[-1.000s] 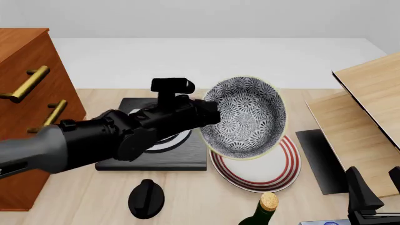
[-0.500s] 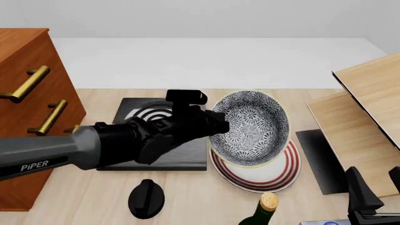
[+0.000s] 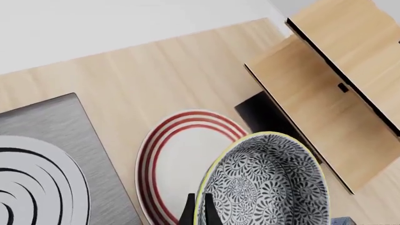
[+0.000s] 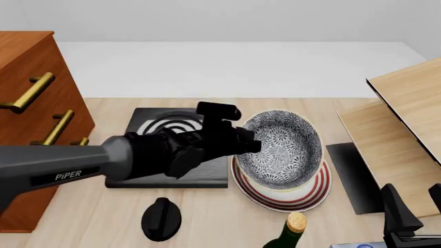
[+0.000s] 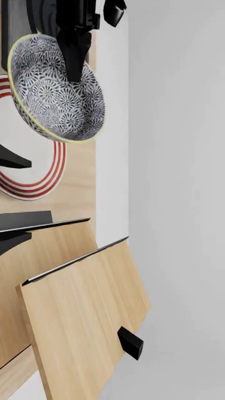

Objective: Pick up the akita bowl and put it on the plate.

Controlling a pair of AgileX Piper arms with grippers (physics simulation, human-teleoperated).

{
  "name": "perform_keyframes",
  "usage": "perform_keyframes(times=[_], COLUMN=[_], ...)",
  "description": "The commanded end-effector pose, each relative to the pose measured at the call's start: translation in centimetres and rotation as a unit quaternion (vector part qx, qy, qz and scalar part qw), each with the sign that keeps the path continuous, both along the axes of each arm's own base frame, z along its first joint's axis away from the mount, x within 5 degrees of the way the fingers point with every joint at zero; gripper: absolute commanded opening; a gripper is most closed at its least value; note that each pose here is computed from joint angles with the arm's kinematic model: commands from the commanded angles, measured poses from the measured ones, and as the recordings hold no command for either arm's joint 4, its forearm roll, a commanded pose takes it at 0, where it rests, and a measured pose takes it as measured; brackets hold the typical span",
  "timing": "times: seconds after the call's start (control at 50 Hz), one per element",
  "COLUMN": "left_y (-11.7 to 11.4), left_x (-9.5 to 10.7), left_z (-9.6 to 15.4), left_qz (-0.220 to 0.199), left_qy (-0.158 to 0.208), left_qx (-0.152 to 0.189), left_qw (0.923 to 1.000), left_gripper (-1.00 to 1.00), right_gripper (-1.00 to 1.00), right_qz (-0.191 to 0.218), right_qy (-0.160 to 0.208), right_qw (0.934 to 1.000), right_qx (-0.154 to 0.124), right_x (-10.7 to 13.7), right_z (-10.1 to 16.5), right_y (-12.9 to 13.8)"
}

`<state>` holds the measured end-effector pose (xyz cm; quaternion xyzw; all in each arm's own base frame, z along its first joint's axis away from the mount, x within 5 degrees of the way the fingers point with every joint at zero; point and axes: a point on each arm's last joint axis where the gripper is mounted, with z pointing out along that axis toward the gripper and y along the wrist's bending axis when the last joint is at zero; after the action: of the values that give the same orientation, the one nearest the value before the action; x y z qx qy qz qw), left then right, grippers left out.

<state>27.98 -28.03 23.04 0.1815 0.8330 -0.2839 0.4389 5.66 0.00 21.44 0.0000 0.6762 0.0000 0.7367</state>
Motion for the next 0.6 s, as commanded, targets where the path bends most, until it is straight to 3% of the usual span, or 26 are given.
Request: perform_keyframes(times=[0.02,0.6], left_y=[-0.5,-1.8], left_x=[0.7,1.2], left_z=[0.1,-2.5], left_qz=[0.002,-0.006], left_qy=[0.005,0.019], left_qx=[0.011,0.026], left_qw=[0.9999,0.9995], left_gripper=[-1.00,-1.00], right_gripper=[1.00,1.00], right_qz=[0.000,0.000], right_qy=[0.000,0.000], right_qw=[1.0000,1.0000], right_qx=[0.000,0.000], right_x=[0.0,0.0], right_z=[0.0,0.0], right_y=[0.0,0.0])
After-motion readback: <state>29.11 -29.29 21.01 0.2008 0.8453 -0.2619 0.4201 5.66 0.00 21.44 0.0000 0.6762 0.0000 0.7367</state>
